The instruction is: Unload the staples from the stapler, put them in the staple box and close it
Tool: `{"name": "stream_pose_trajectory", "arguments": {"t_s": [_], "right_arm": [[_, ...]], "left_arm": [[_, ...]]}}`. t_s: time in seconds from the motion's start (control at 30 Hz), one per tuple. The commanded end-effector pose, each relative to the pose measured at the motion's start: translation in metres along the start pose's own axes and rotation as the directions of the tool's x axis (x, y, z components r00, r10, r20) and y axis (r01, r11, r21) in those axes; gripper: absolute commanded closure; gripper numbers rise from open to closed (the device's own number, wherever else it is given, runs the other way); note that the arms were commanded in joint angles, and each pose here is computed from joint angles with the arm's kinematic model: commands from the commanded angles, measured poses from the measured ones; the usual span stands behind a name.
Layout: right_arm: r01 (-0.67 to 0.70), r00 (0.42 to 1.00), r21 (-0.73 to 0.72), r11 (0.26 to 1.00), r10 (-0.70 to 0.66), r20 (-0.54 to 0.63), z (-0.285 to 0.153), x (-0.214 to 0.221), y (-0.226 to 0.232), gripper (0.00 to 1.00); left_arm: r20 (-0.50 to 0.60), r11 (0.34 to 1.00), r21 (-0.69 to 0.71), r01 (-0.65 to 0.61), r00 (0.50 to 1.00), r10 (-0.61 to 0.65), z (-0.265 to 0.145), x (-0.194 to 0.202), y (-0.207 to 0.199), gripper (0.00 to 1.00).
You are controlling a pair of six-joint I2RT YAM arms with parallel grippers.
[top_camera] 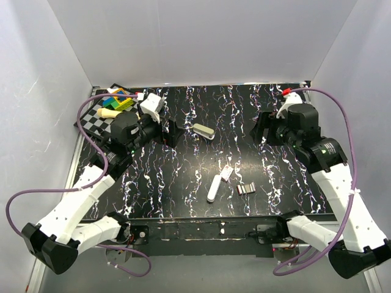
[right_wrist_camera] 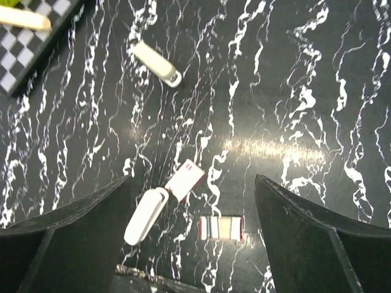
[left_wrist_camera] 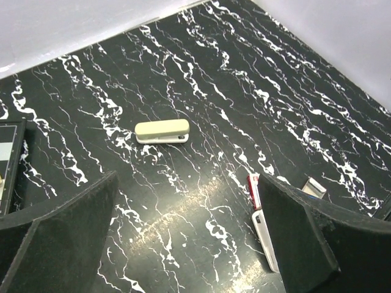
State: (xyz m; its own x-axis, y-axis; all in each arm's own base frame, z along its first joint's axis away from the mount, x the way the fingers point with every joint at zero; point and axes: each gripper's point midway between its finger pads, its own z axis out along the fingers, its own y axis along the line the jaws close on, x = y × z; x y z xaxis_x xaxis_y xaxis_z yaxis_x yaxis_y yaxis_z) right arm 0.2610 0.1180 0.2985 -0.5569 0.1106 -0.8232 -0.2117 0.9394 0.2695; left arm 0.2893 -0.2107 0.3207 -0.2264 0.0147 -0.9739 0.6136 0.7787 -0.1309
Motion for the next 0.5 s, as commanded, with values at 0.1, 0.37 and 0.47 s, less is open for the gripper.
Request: {"name": "stream_pose_trajectory", "arguments": {"t_s": [0.1, 0.37, 0.47], "right_arm": [[0.07, 0.996, -0.055, 0.996, -0.073, -0.055, 0.001, 0.011, 0.024, 0.13], [0.172, 0.973, 0.019, 0.985, -0.167, -0.16, 0.015, 0.045, 0.024, 0.14], [0.152, 0.976, 0.063, 0.986, -0.14, -0.168, 0.012, 0.057, 0.013, 0.14]], "left_arm": [[-0.111, 0.998, 0.065, -0.021, 0.993, 0.028, 0.012, 0.026, -0.017, 0.02], [-0.266, 0.994, 0.103, -0.041, 0.962, 0.067, 0.029, 0.062, -0.056, 0.02], [-0.311, 0.993, 0.118, -0.009, 0.949, 0.046, 0.028, 0.081, -0.072, 0.02]]}}
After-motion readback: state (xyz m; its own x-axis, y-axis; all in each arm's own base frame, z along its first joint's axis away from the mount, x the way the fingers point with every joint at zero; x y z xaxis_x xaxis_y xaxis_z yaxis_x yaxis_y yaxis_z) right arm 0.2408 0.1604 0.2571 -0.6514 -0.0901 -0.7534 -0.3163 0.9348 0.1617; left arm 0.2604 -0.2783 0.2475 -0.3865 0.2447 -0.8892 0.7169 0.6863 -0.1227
